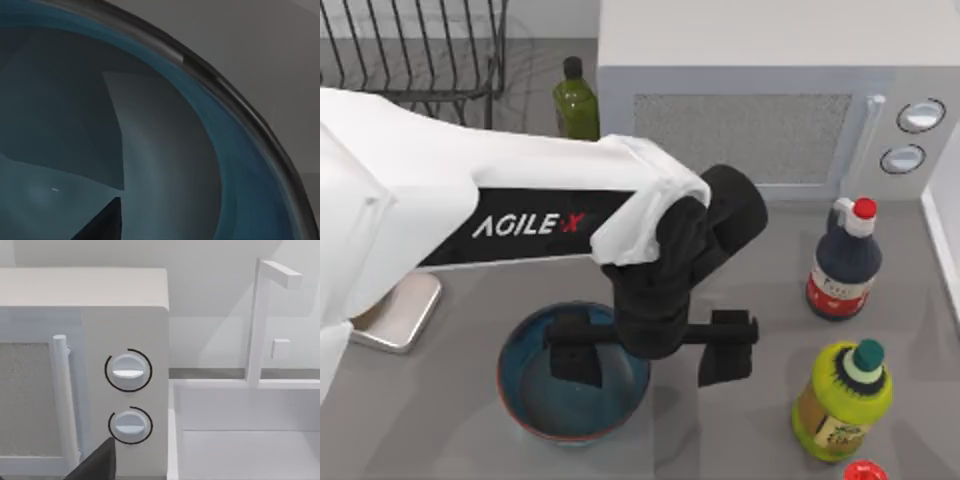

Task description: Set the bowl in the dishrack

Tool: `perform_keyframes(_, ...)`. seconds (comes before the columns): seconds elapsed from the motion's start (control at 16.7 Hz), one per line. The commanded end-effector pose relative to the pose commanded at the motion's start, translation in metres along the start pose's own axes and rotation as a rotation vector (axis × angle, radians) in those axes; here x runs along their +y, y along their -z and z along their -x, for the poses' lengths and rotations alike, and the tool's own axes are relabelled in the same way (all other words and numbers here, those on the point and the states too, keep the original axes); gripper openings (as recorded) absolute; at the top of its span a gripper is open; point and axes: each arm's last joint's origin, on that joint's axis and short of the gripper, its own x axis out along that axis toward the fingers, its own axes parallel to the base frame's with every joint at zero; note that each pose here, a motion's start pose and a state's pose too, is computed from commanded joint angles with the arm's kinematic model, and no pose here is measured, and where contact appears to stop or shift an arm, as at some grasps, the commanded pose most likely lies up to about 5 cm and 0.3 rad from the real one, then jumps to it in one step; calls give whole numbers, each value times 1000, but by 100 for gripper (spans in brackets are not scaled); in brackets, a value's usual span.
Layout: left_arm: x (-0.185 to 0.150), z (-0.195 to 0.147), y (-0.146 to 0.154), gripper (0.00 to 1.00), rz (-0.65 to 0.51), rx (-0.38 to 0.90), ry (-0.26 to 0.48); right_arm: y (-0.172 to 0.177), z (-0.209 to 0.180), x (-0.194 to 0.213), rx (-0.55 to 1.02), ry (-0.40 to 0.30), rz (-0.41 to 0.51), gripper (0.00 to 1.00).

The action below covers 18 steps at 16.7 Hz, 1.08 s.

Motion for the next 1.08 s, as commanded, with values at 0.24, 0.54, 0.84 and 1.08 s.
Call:
perform_keyframes(0.24,0,0,0,55,0,0,0,0,0,0,0,0,0,100)
perform_keyframes(0.54,0,0,0,17,0,0,0,0,0,0,0,0,0,100)
perform_keyframes(0.84,0,0,0,0,0,0,0,0,0,0,0,0,0,100)
perform_keyframes(1.08,0,0,0,0,0,0,0,0,0,0,0,0,0,100)
